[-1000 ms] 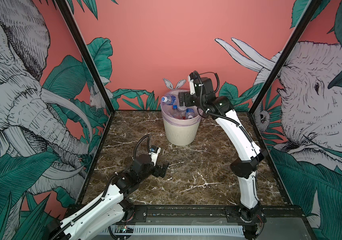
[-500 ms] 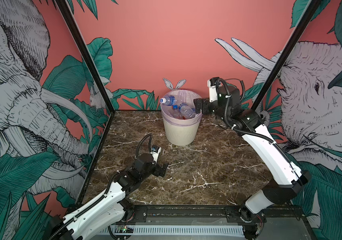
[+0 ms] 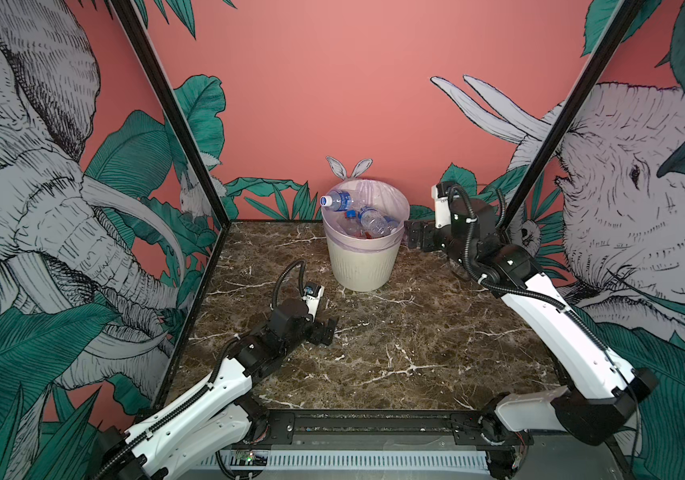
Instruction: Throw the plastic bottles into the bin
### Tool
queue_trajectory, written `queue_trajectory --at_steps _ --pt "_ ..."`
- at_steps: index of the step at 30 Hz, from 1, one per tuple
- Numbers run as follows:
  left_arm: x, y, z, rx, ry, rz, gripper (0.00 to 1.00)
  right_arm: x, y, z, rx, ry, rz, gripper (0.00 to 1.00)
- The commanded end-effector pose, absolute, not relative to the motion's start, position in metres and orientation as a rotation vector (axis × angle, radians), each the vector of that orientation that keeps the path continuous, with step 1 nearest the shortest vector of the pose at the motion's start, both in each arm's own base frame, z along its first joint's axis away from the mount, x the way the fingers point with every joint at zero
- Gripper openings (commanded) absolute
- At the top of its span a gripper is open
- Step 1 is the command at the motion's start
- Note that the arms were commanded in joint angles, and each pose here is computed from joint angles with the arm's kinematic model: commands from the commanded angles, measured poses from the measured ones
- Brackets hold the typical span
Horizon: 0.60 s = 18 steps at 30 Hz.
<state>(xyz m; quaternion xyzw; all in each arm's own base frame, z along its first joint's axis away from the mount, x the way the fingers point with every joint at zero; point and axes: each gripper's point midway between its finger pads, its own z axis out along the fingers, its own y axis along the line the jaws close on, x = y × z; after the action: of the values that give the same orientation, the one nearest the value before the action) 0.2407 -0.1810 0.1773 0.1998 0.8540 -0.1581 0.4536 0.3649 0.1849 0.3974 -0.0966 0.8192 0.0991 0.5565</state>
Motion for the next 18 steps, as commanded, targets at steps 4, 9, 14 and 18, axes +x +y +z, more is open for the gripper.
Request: queue_trajectory --at_steps 4,9,14,18 --pt "0.253 -0.172 0.202 0.45 2.085 -0.402 0.99 0.361 0.16 0.379 -0.163 1.93 0.214 0.99" --pt "0.263 -0.163 0.226 0.383 2.048 -0.462 1.0 0.352 0.135 0.352 -0.126 1.98 0.179 1.0" --pt "0.275 -0.158 0.252 0.359 2.009 -0.456 1.0 0.345 0.107 0.313 -0.064 2.069 0.093 1.0" --pt "0.297 -0.128 0.259 0.206 2.02 -0.332 1.0 0.344 0.088 0.297 0.005 2.102 0.032 1.0"
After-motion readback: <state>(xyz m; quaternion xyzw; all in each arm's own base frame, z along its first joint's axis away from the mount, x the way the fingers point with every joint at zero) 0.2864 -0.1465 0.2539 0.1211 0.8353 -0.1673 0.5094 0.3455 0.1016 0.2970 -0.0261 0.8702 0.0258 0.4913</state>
